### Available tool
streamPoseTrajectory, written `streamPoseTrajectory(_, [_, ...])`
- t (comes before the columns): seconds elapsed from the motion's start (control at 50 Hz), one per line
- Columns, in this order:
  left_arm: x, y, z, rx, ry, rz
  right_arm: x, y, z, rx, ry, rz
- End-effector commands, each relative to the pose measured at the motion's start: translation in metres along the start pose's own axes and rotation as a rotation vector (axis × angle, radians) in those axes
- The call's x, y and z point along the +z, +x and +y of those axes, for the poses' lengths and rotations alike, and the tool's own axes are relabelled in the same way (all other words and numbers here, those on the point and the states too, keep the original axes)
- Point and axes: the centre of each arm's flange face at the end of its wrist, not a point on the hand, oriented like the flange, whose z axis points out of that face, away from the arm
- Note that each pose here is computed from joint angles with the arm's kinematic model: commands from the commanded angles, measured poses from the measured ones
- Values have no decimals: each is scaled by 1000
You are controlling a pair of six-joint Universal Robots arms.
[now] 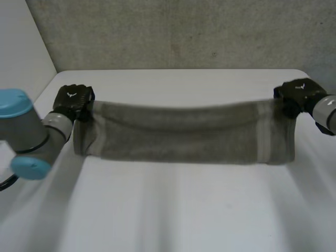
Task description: Fold the towel.
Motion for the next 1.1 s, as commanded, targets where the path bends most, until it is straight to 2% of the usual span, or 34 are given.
streamPoseTrajectory(0.02, [37, -1, 12, 12, 38, -85, 26, 5, 0, 16, 111, 145])
streamPoseTrajectory(0.22, [59, 9, 23, 22, 111, -72, 45, -11, 17, 16, 76, 133])
streamPoseTrajectory(0.28, [57, 20, 29, 52, 104, -53, 45, -15, 20, 13, 67, 127])
streamPoseTrajectory(0.38, [54, 25, 33, 173, 103, -50, 43, -16, 22, 19, 49, 140])
streamPoseTrajectory(0.48, [49, 27, 36, 213, 83, -46, 35, -15, 21, 23, 19, 175])
streamPoseTrajectory(0.72, [26, 20, 29, 218, 34, -47, -14, -13, -13, 13, 47, 196])
streamPoseTrajectory(0.78, [22, 18, 34, 216, 10, -47, -22, -18, -12, 16, 34, 185])
streamPoseTrajectory(0.96, [24, -17, 43, 202, -66, -104, -36, -32, 3, 36, -31, 143])
streamPoseTrajectory(1.1, [19, -16, 43, 181, -132, -42, -36, -35, 11, 46, -57, 133])
